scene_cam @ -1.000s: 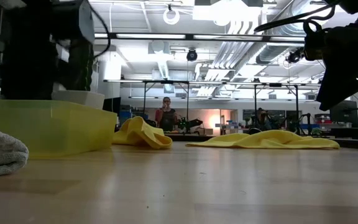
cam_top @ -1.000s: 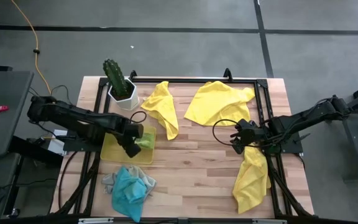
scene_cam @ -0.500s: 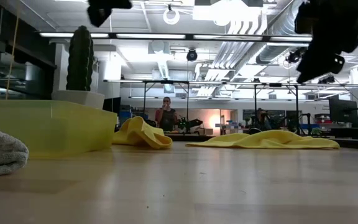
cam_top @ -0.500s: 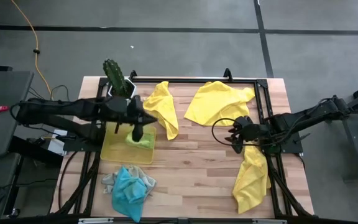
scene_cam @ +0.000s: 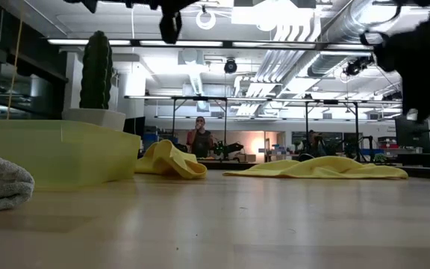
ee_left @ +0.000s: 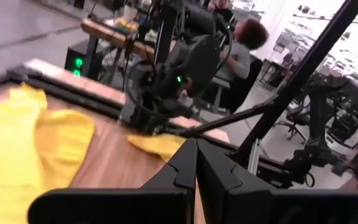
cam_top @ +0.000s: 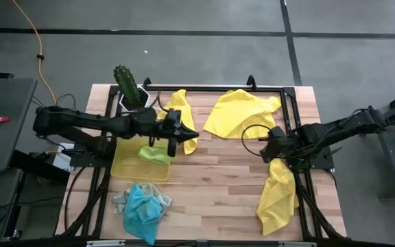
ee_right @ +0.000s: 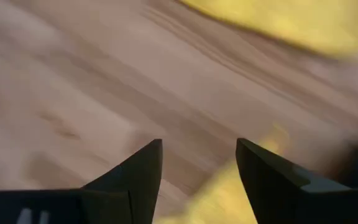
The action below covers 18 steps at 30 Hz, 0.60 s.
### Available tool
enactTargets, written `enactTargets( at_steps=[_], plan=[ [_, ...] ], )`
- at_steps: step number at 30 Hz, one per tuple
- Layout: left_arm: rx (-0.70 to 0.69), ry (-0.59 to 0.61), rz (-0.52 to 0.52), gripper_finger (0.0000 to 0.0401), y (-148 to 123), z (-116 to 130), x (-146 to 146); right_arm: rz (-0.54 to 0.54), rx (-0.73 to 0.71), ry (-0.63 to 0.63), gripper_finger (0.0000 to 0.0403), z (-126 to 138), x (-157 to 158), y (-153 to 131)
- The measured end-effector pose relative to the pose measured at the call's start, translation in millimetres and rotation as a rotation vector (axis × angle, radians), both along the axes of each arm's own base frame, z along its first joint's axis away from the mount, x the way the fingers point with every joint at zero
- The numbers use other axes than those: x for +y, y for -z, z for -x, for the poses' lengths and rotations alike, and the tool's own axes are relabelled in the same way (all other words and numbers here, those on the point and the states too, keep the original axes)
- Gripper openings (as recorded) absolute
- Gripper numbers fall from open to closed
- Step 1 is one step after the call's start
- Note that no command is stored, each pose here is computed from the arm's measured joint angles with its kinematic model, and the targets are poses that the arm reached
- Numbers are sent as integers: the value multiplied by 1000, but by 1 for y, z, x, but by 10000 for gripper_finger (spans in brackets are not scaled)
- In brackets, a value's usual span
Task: Fold microfiber towels
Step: Fold the bottom yellow microfiber towel
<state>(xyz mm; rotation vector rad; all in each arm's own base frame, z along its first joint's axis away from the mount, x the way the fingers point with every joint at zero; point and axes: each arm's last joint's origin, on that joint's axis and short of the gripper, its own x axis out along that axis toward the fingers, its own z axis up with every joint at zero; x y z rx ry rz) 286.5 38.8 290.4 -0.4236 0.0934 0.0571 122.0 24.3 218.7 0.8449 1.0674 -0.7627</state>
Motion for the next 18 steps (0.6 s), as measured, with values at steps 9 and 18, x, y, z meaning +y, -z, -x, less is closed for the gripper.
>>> enactTargets(
  at_steps=[9,18],
  plan=[
    [77,49,105,0,25,-18,-6,-29,80,128,142,-12,-7,23],
    [72,63,85,0,25,-18,-10,-18,327,60,117,-29,-13,50]
  ],
)
